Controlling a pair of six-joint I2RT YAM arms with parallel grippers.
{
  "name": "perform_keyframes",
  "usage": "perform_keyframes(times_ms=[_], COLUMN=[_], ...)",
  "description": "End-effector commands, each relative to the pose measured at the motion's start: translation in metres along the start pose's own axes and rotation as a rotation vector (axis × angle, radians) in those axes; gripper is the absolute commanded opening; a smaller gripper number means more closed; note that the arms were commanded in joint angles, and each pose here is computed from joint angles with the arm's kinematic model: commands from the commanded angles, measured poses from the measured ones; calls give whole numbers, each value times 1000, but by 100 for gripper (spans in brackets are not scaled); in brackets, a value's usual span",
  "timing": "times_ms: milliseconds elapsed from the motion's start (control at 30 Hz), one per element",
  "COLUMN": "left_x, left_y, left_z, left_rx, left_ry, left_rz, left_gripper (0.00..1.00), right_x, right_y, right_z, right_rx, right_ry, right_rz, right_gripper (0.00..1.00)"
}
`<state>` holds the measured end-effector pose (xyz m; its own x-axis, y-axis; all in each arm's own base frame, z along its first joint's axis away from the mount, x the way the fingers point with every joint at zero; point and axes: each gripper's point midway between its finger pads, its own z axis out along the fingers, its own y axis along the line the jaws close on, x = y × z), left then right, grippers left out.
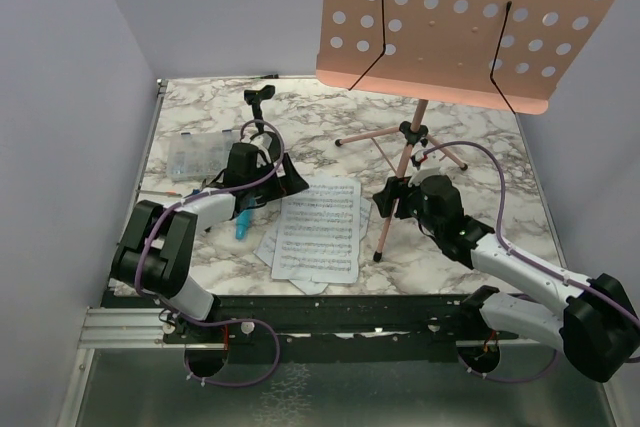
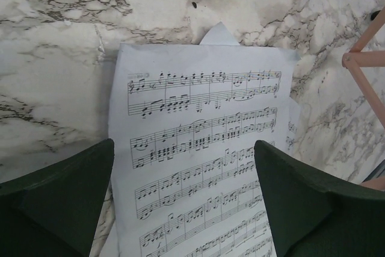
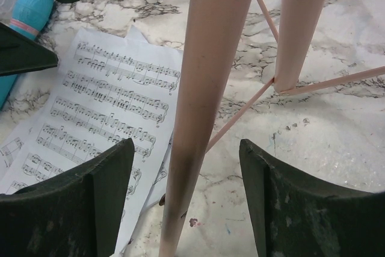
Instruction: Set up the instrument practice props
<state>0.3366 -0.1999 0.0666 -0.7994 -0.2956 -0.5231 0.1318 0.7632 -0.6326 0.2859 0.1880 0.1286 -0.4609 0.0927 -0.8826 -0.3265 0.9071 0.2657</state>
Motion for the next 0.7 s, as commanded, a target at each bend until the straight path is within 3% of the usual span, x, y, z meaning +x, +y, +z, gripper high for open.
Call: perform_keyframes(times_ms=[0,433,667], left_x=[-3,-1,2], left_y=[18,20,0], left_z=[-5,13,18], left_rx=[-48,1,121], left_ry=[12,41,65], left_rz=[31,-27,-74], left_gripper=[98,92,80], right_x=[2,-3,-4], right_y=[7,6,9], right_z=[-1,-3,1], right_rx=[-32,-27,-38], right_ry=[0,-17,-12], right_rz=[18,13,0], right_gripper=[75,75,75])
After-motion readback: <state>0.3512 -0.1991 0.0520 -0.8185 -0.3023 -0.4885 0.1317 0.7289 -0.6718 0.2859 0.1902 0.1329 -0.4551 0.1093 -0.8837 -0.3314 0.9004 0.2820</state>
